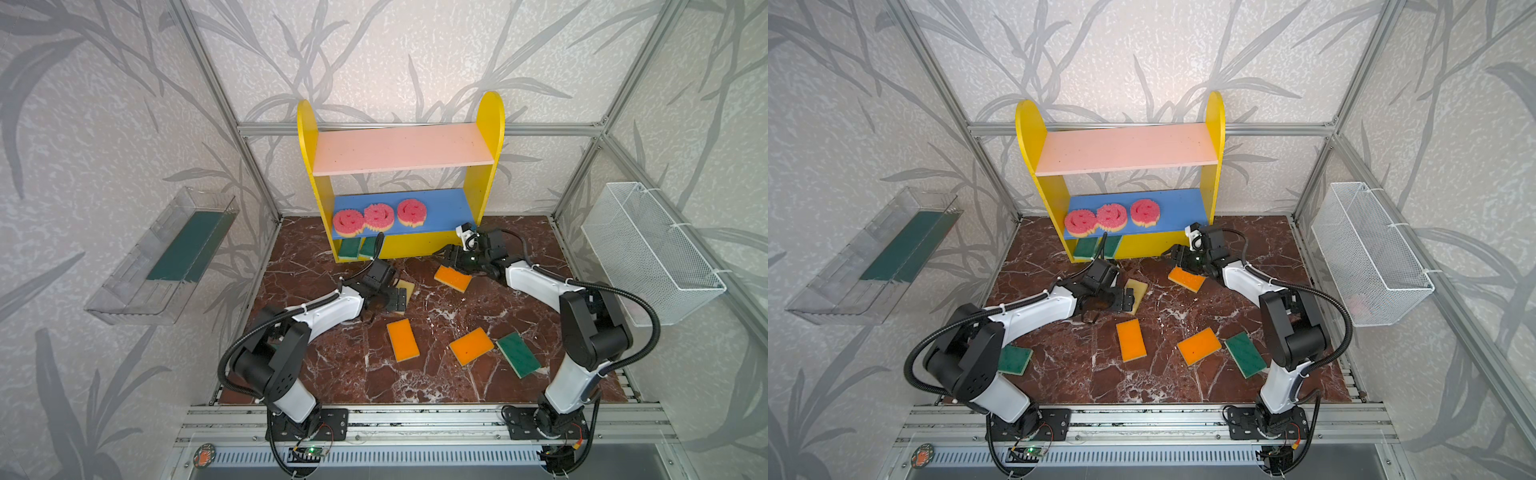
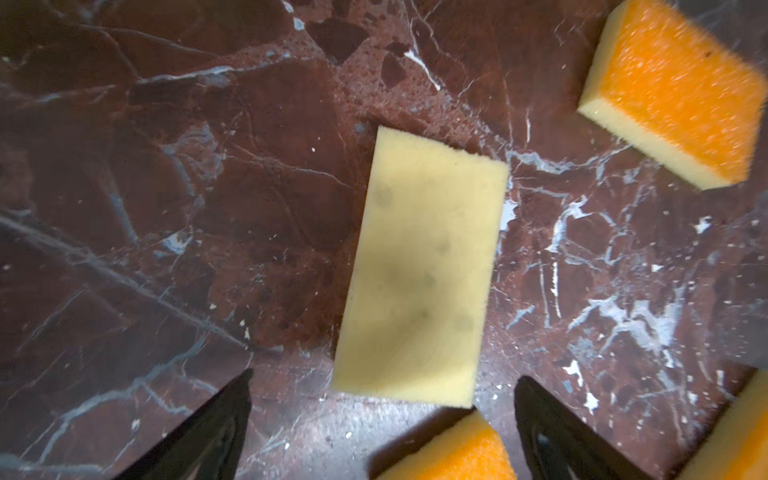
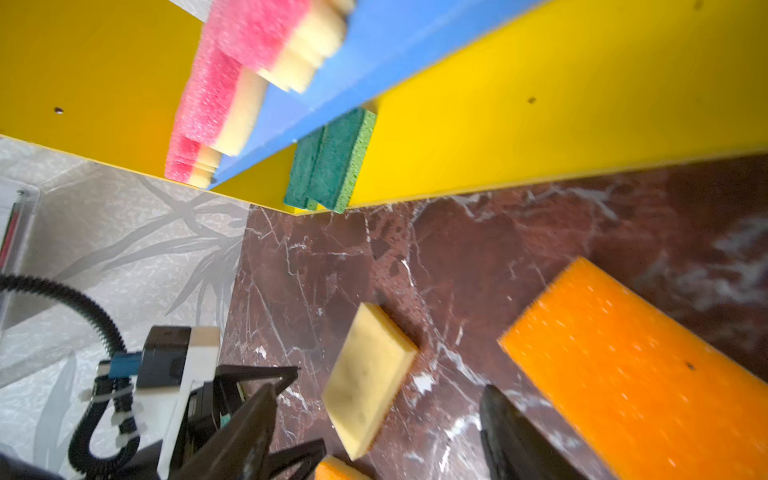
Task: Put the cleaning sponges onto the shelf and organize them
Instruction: 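Grasp a pale yellow sponge with the left gripper while the right gripper withdraws, then lift the yellow-orange sponge with the left gripper while the right gripper grasps its end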
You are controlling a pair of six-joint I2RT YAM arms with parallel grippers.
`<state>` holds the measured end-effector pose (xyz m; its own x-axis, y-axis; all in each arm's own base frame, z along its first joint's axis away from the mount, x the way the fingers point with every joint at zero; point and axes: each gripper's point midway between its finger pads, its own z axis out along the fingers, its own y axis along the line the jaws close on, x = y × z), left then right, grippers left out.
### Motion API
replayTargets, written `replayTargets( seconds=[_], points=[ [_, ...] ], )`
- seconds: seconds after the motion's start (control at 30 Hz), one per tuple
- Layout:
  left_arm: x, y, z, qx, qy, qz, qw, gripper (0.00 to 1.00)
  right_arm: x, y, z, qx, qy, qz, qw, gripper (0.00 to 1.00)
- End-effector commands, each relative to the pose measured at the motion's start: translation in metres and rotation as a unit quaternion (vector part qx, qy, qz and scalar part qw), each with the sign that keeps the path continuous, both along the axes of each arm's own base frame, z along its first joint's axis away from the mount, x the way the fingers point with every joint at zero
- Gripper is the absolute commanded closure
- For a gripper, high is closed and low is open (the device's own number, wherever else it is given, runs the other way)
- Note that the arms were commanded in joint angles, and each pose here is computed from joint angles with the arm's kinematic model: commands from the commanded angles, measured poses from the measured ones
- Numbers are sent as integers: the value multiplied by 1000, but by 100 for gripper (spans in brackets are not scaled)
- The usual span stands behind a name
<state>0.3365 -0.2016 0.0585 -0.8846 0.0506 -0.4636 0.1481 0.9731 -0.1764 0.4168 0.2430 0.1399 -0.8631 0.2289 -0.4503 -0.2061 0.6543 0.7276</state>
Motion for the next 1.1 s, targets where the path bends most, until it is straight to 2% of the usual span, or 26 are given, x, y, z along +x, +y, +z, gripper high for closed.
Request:
replayTargets(
  seconds=[0.0,0.33,0.5,0.6,0.7,0.77,0.93,1.0,1.07],
  points=[
    [0,-7,-6,43,13,-40,998,1,-22,-2,11,9,-26,19,999,24],
    [6,-15,-32,97,40,-54,993,1,-44,-20,5,13,-21,8,1000,24],
    [4,-9,-43,114,52,-49,991,5,-47,-25,5,10,-21,4,1000,24],
    [4,-9,-46,112,53,-49,991,12,-49,-25,4,9,-20,4,1000,24],
    [3,-13,-47,101,56,-52,992,23,-50,-26,3,9,-18,2,1000,24],
    [2,-18,-44,87,54,-55,993,32,-51,-27,5,13,-20,4,1000,24],
    [5,-30,-24,19,43,-45,998,33,-53,-32,18,40,-36,9,999,24],
    [7,-39,-12,-41,41,-41,997,33,-54,-33,26,58,-37,7,998,24],
    [12,-50,9,-128,31,-31,991,33,-57,-33,34,68,-46,13,997,23]
  ],
)
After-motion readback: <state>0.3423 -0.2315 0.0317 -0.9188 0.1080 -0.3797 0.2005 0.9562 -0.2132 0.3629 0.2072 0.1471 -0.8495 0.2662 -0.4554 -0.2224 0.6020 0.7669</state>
